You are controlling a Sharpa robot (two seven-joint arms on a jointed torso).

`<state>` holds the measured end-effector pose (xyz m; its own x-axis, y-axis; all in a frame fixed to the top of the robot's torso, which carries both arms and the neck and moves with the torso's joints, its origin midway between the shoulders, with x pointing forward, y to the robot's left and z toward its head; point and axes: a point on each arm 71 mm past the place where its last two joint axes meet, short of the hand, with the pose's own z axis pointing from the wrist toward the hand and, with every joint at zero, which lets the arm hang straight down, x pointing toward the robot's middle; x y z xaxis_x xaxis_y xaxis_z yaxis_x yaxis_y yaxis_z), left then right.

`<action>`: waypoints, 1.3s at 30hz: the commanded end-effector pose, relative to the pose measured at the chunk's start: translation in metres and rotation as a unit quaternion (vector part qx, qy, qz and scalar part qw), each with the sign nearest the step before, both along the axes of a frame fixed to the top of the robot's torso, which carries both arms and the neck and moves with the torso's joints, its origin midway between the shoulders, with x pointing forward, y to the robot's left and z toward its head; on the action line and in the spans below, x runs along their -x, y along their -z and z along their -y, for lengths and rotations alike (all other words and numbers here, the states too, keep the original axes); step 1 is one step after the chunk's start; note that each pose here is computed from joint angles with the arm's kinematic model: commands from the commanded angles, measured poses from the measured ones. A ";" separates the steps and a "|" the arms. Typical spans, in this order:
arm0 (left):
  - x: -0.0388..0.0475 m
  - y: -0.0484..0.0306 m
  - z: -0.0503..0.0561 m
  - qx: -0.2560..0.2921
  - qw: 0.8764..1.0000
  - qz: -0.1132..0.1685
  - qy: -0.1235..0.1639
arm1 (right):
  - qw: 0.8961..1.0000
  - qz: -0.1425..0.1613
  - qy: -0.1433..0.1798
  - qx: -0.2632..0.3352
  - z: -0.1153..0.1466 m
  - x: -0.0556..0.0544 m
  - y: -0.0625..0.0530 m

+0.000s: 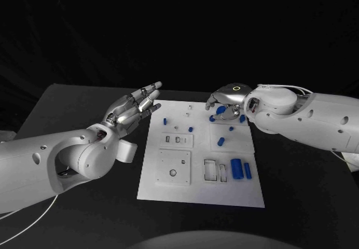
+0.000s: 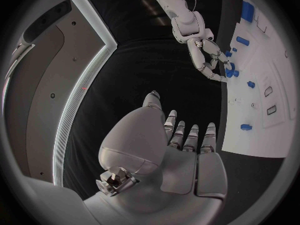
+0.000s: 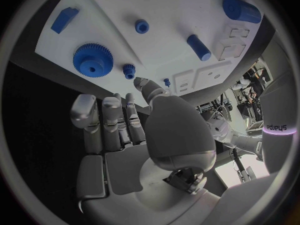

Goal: Assemble the parts on the task board

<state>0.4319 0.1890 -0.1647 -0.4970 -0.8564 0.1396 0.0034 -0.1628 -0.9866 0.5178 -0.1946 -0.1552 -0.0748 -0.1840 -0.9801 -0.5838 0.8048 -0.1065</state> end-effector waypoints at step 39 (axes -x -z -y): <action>-0.0048 0.0016 0.000 -0.003 1.000 -0.003 0.014 | 1.000 -0.027 0.002 0.012 0.001 -0.006 0.028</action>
<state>0.4373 0.1916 -0.1677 -0.4987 -0.8562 0.1354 -0.0106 -0.1502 -0.9886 0.5244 -0.1964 -0.1827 -0.1361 -0.2072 -0.9688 -0.5713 0.8154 -0.0941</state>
